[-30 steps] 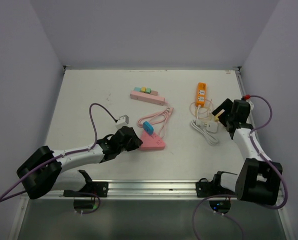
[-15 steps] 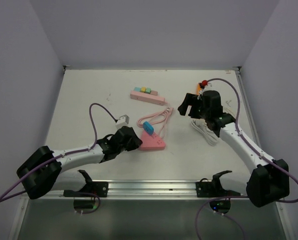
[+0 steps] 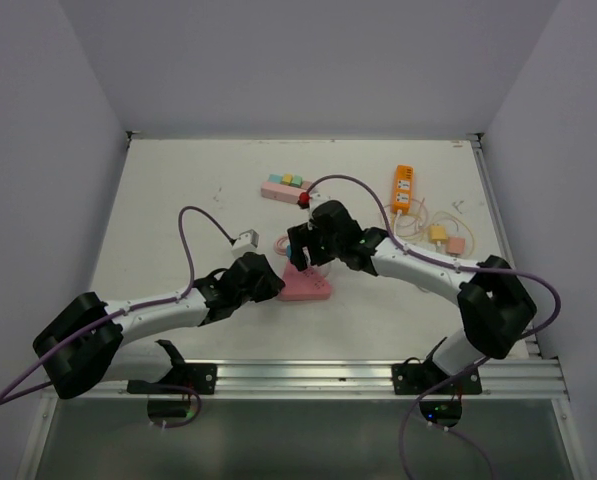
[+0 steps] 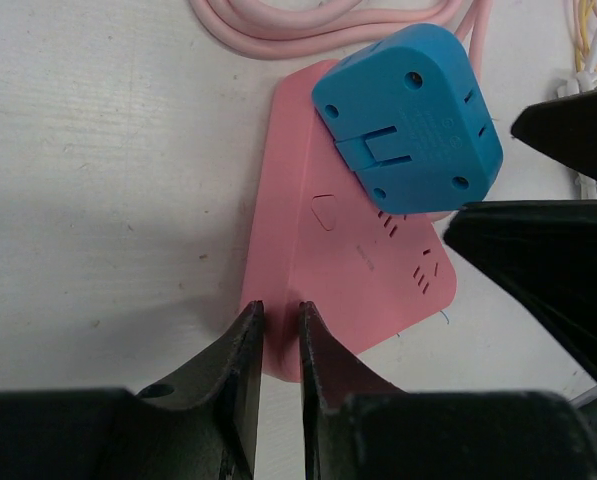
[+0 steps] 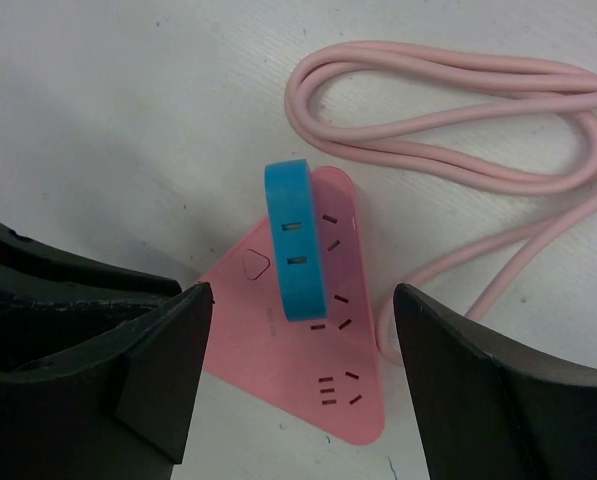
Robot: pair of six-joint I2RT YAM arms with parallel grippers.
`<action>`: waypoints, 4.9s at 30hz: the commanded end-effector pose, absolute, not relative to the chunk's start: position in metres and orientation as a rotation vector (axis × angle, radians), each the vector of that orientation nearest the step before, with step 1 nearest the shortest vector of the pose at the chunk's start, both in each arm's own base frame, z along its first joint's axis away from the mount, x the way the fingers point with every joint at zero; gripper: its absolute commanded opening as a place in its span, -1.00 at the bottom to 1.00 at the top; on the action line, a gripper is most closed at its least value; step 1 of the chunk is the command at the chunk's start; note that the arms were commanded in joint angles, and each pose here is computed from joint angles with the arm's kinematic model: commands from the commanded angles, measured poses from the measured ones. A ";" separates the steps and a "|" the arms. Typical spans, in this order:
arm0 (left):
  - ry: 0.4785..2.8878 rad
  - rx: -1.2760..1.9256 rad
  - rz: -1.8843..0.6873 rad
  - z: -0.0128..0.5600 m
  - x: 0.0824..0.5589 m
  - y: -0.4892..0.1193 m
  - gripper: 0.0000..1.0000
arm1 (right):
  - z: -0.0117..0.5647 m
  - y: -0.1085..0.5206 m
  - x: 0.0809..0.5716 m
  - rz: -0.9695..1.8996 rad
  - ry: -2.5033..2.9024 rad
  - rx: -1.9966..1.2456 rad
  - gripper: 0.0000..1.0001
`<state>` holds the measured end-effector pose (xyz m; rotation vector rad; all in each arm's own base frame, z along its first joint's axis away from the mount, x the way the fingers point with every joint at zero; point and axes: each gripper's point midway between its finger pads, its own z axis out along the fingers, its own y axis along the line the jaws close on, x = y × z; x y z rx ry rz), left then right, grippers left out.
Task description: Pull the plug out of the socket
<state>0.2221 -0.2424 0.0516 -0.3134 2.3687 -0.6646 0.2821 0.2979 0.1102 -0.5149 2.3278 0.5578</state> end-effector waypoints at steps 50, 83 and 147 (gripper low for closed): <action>2.610 -0.180 -0.502 0.006 0.193 -0.231 -0.92 | 0.152 0.343 0.275 0.734 1.999 -0.652 -1.00; 2.599 -0.330 -0.642 -0.002 0.214 -0.246 -0.71 | 0.109 0.354 0.250 0.844 2.069 -0.757 -1.00; 2.511 -0.335 -0.652 0.026 0.212 -0.231 -0.35 | 0.075 0.004 0.329 0.404 1.988 0.926 -0.53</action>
